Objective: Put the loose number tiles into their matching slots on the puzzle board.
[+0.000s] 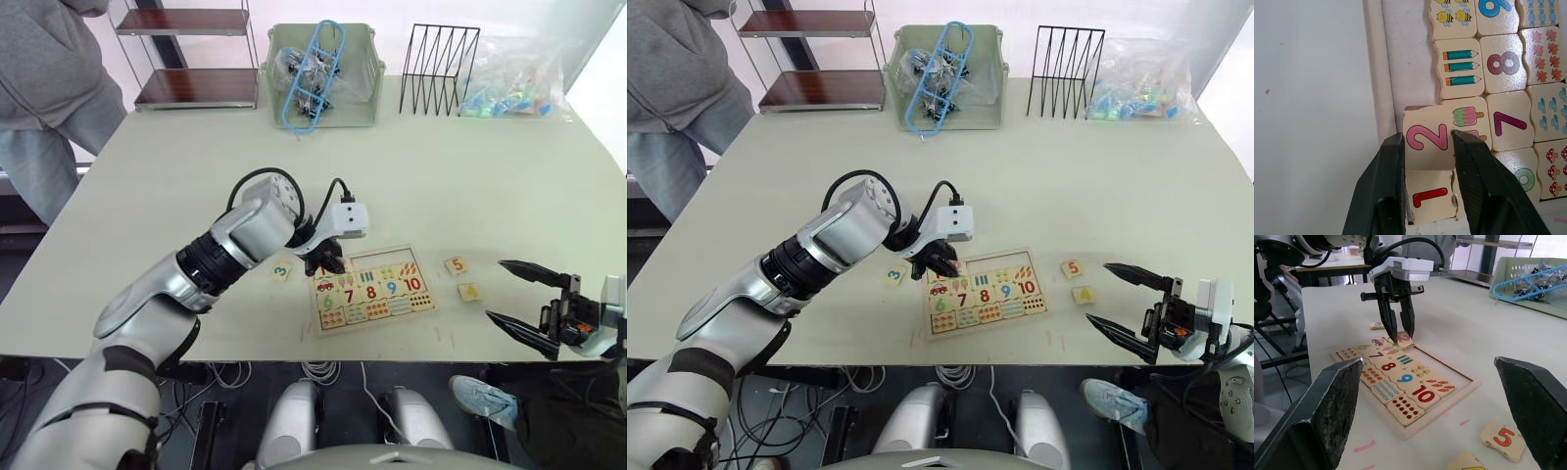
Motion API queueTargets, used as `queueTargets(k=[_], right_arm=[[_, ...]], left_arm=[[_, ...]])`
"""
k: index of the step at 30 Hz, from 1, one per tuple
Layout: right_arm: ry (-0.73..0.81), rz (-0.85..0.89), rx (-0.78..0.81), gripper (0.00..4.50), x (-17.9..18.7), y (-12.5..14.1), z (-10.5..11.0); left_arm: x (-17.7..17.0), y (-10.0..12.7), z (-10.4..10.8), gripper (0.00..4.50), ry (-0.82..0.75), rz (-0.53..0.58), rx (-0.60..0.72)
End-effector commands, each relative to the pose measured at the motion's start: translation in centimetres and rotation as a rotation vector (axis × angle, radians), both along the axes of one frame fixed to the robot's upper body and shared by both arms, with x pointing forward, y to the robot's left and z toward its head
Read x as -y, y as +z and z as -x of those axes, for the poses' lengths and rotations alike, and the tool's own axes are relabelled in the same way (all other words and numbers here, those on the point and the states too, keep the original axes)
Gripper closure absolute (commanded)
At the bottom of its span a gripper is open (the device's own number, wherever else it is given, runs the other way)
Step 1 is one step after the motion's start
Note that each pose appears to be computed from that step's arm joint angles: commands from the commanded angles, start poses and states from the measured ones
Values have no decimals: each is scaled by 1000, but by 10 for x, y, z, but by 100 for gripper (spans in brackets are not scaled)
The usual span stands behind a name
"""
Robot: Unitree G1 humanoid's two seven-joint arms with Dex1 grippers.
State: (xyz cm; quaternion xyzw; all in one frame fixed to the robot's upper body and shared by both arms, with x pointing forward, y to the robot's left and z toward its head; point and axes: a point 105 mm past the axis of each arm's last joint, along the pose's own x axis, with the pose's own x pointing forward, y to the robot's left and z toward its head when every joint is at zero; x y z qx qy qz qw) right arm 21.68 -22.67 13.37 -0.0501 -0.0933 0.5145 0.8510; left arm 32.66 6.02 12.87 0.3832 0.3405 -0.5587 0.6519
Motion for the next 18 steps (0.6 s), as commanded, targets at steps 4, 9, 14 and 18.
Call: queueTargets(k=[4, 9, 14, 18], right_arm=[[-11, 18, 46, 0, 3, 10, 1], [-10, 19, 44, 0, 5, 9, 2], [-6, 20, 45, 0, 5, 8, 2], [-3, 20, 46, 0, 4, 9, 2]], left_arm=[[5, 6, -5, 358, -12, 1, 56], [2, 4, -4, 358, -9, -7, 54], [0, 4, -2, 358, -10, -12, 52], [0, 4, -1, 358, -10, -11, 50]])
